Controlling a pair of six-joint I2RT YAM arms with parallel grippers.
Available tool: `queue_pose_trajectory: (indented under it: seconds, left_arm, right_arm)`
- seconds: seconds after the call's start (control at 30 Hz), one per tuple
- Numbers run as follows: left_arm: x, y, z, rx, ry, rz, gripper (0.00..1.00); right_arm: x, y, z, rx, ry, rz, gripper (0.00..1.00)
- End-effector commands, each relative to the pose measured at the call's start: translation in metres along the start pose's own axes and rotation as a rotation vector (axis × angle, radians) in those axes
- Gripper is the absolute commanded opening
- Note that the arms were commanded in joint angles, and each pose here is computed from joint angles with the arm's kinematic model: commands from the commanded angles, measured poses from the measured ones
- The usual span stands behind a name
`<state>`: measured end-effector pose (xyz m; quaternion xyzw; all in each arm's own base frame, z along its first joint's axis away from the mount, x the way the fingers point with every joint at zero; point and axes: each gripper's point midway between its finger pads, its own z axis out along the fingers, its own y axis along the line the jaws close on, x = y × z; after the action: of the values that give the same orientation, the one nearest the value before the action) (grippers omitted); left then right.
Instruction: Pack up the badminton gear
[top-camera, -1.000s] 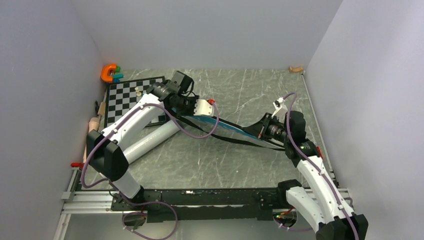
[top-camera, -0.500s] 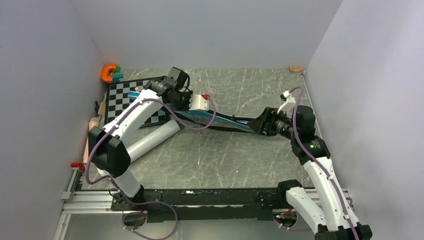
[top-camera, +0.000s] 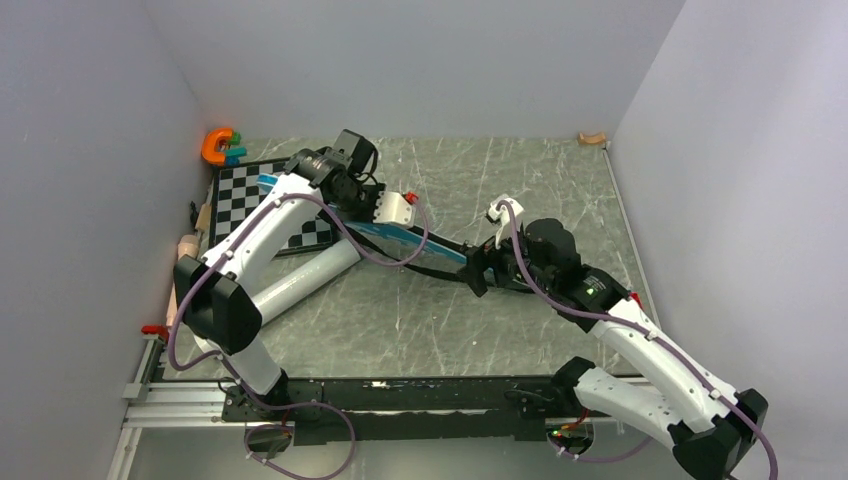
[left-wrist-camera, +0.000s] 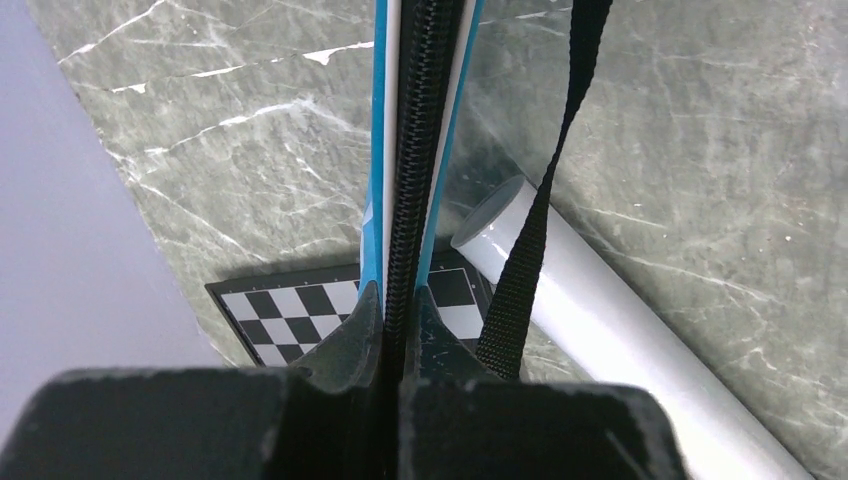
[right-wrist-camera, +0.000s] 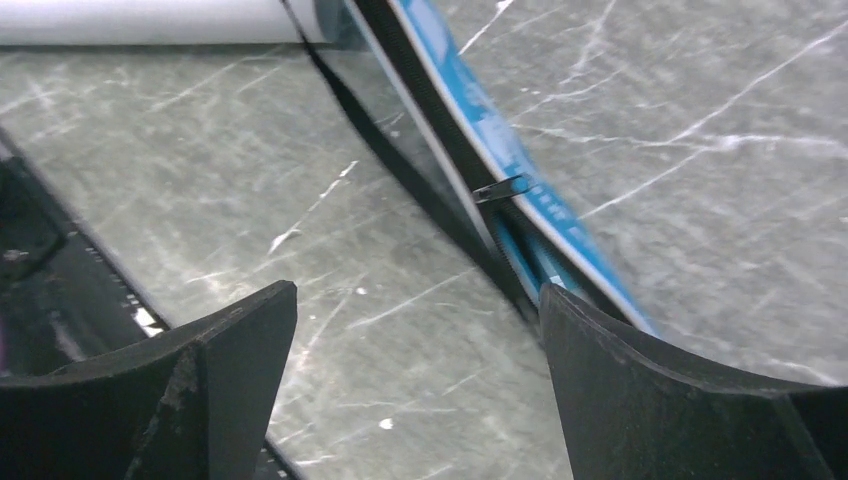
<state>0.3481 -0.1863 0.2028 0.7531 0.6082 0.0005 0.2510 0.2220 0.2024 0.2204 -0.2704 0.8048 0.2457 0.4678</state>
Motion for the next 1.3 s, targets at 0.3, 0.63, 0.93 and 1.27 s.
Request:
queue_pose_trajectory:
  seconds: [0.3, 0.63, 0.93, 1.27]
  left_arm:
    - [-0.02, 0.011, -0.052, -0.074, -0.118, 0.108, 0.0]
    - [-0.014, 0.007, -0.049, -0.071, -0.1, 0.117, 0.0]
    - [-0.01, 0.007, -0.045, -0.077, -0.101, 0.105, 0.0]
    - [-0.004, 0.013, -0.031, -0.112, -0.08, 0.053, 0.0]
  right_arm:
    - [0.01, -0.008, 0.011, -0.005, 0.064, -0.197, 1.0]
    - [0.043, -0.012, 0.04, -0.019, 0.166, -0.18, 0.95]
    - [0.057, -0.029, 0.057, 0.059, 0.248, -0.163, 0.49]
    - [0.034, -0.029, 0.032, 0.111, 0.137, -0.125, 0.0]
